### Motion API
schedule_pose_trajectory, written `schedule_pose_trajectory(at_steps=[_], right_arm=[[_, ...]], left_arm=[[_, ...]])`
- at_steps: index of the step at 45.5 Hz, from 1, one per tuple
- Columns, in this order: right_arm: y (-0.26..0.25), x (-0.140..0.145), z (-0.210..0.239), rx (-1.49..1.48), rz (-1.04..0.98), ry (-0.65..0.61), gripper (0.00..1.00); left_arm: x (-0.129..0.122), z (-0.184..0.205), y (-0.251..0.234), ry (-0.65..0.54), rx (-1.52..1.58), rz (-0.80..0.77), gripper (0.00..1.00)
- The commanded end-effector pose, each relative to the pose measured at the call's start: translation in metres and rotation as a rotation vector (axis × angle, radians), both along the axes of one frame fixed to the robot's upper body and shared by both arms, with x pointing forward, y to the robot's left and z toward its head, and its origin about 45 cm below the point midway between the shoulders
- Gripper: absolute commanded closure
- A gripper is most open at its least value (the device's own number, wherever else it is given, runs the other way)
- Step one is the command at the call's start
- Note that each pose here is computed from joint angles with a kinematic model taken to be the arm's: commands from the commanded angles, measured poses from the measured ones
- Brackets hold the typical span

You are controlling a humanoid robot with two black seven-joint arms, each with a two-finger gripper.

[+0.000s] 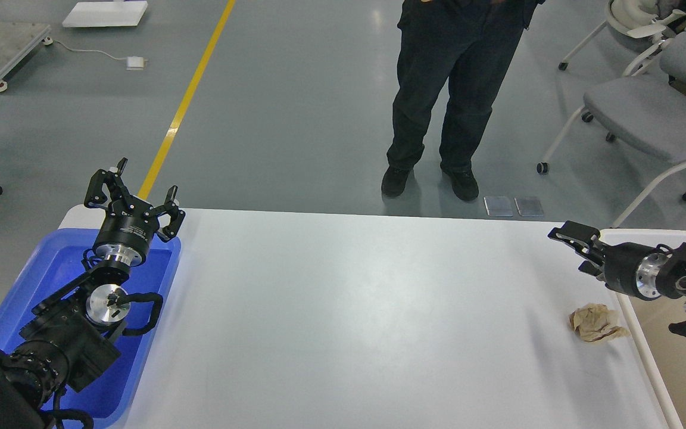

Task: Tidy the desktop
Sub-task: 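Move the right gripper outward toward the crumpled beige item, then lower the right gripper onto the crumpled beige item and close it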

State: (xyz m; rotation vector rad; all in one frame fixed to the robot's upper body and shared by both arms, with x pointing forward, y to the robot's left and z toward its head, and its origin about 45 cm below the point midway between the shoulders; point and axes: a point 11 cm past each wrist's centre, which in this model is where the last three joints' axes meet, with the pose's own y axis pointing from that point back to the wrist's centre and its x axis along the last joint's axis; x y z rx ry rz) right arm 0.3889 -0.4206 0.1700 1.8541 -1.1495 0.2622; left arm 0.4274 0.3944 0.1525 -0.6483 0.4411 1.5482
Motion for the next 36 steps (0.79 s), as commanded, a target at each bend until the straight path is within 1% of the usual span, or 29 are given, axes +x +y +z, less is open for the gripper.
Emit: schedule_pose_trajectory(at_steps=[1, 8, 14, 19, 25, 36], right_arm=[[-0.029, -0.022, -0.006, -0.292, 0.165, -0.004, 0.00], [-0.036, -0.042, -0.028, -0.412, 0.239, 0.007, 0.00], [-0.030, -0.050, -0.044, -0.461, 0.293, 0.023, 0.00], [-0.035, -0.048, -0.048, -0.518, 0.331, 0.016, 0.00], [-0.026, -0.048, -0.058, -0.544, 0.372, 0.009, 0.00], [-0.031, -0.045, -0.066, -0.615, 0.399, -0.008, 0.00]], left_arm=[[0.000, 0.000, 0.000, 0.000, 0.000, -0.001, 0.00], [0.000, 0.000, 0.000, 0.001, 0.000, 0.001, 0.00], [0.000, 0.000, 0.000, 0.001, 0.000, 0.001, 0.00], [0.000, 0.000, 0.000, 0.001, 0.000, 0.001, 0.00], [0.000, 0.000, 0.000, 0.001, 0.000, 0.001, 0.00], [0.000, 0.000, 0.001, 0.000, 0.002, 0.002, 0.00]])
